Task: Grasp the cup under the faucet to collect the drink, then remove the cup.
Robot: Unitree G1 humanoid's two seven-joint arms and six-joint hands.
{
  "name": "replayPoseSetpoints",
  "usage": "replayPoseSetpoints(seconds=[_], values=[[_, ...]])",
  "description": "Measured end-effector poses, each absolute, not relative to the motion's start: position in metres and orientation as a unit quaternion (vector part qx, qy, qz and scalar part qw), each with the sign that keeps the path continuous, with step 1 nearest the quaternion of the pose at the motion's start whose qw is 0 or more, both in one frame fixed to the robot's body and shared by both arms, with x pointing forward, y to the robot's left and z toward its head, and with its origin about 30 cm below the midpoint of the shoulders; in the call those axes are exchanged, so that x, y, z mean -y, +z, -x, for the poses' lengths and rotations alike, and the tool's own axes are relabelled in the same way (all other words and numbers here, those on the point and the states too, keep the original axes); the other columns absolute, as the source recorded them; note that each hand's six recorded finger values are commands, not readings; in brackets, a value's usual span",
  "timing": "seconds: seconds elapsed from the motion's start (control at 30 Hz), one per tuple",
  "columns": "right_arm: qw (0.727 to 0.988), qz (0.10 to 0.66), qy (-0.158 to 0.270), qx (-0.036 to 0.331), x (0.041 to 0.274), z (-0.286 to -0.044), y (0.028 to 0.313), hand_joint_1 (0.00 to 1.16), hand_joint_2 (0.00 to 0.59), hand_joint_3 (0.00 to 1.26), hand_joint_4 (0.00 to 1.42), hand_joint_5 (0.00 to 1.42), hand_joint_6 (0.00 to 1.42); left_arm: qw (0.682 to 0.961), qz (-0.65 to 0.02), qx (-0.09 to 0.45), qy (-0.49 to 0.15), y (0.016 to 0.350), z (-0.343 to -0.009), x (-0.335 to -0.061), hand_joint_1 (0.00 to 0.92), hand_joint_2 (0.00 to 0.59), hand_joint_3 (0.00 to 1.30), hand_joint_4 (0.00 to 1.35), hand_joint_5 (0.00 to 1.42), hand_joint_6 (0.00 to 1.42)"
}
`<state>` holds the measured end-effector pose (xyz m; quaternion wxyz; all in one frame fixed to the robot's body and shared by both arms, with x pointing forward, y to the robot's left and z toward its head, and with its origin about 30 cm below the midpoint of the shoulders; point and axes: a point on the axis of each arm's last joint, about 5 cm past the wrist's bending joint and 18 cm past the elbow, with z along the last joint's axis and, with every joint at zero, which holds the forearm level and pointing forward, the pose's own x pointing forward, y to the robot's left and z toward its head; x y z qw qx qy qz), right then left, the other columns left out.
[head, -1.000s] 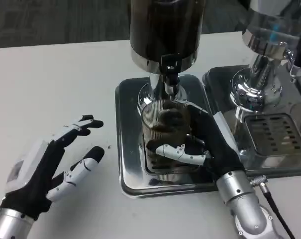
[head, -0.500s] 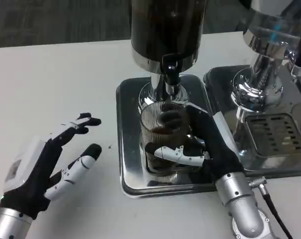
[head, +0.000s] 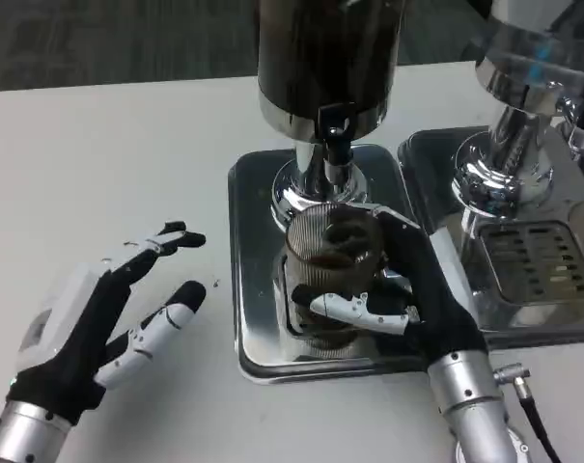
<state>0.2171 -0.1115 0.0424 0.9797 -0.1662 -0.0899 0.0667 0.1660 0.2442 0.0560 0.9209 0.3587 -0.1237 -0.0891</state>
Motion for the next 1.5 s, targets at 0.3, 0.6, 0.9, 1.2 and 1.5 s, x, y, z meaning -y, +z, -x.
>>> replayPoseSetpoints(seconds=[0.3, 0.6, 0.9, 1.2, 1.5], values=[[0.975, 0.188, 0.056, 0.105, 0.112, -0.211, 0.041, 1.07, 0.146, 0.52, 0.6, 0.69, 0.86, 0.92, -0.359, 0.126, -0.096, 0.056, -0.166, -0.244, 0.0, 0.24, 0.31, 0.14, 0.21, 0.11], [0.968, 0.207, 0.061, 0.128, 0.111, -0.201, 0.044, 1.07, 0.145, 0.52, 0.6, 0.7, 0.88, 0.919, -0.359, 0.127, -0.101, 0.056, -0.167, -0.244, 0.0, 0.234, 0.3, 0.12, 0.18, 0.09], [0.969, 0.202, 0.051, 0.132, 0.115, -0.19, 0.044, 1.07, 0.145, 0.52, 0.61, 0.71, 0.9, 0.919, -0.358, 0.127, -0.105, 0.056, -0.166, -0.244, 0.0, 0.234, 0.27, 0.09, 0.15, 0.06], [0.972, 0.177, 0.035, 0.154, 0.119, -0.179, 0.055, 1.07, 0.145, 0.53, 0.62, 0.72, 0.93, 0.914, -0.366, 0.133, -0.112, 0.058, -0.166, -0.247, 0.0, 0.222, 0.02, 0.0, 0.0, 0.0], [0.966, 0.18, 0.065, 0.172, 0.127, -0.164, 0.067, 1.07, 0.145, 0.53, 0.63, 0.73, 0.94, 0.897, -0.394, 0.151, -0.136, 0.067, -0.158, -0.255, 0.0, 0.218, 0.0, 0.0, 0.0, 0.0]])
